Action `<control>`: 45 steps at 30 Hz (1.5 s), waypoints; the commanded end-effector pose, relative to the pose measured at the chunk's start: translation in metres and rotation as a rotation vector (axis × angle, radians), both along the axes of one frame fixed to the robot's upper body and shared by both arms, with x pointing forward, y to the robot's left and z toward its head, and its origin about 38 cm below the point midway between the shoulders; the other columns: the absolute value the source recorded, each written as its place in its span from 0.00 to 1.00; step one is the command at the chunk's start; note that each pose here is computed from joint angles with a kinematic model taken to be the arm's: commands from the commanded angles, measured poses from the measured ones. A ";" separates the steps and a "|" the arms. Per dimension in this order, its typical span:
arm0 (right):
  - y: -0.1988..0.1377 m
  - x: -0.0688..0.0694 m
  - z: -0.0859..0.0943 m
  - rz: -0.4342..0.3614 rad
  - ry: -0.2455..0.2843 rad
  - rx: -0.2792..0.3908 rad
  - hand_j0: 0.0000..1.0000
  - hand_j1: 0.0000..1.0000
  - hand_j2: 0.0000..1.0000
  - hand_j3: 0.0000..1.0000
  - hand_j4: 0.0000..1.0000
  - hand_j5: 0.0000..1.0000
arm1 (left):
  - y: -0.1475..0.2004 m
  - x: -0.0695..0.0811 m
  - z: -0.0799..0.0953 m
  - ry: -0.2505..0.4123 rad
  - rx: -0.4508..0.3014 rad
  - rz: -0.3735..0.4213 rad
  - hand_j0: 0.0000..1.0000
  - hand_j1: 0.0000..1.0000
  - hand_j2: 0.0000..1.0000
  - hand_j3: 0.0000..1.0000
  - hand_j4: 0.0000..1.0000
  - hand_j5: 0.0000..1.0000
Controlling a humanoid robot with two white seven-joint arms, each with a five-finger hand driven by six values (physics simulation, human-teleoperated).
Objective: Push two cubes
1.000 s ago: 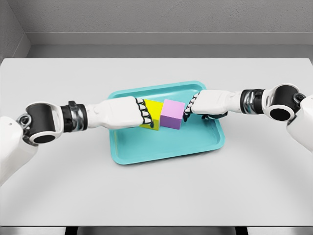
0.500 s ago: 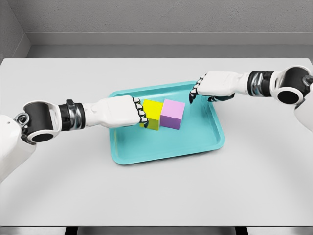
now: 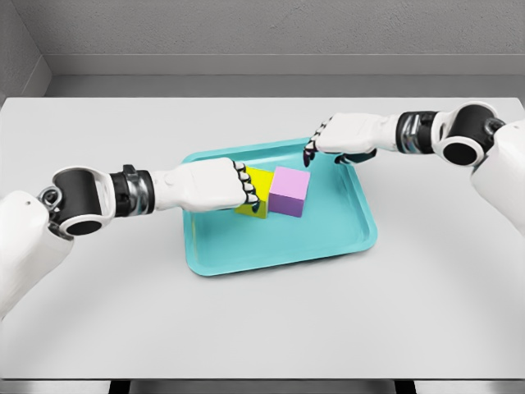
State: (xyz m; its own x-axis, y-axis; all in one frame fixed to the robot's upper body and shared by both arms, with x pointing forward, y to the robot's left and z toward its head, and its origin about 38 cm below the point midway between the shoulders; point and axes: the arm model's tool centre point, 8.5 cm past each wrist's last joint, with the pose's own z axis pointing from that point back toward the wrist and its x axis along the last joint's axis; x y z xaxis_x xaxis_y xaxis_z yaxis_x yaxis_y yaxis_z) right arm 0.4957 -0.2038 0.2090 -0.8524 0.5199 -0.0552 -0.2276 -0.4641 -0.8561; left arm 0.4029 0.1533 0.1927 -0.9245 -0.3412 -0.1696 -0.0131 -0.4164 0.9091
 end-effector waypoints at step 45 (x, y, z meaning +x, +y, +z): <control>0.022 -0.003 -0.034 0.025 0.060 -0.041 0.65 0.65 0.65 0.65 0.65 0.65 | 0.106 0.001 0.050 -0.021 0.026 0.149 0.68 0.68 0.68 0.68 0.68 0.68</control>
State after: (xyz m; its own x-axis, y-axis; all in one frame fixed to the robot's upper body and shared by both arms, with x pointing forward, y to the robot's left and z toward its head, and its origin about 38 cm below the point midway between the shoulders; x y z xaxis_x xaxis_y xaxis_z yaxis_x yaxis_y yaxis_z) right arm 0.4960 -0.1831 0.1798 -0.8486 0.5291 -0.0017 -0.2850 -0.4599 -0.8410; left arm 0.4006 0.2484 0.2341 -0.8734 -0.4444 -0.1992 0.0265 -0.4518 0.8917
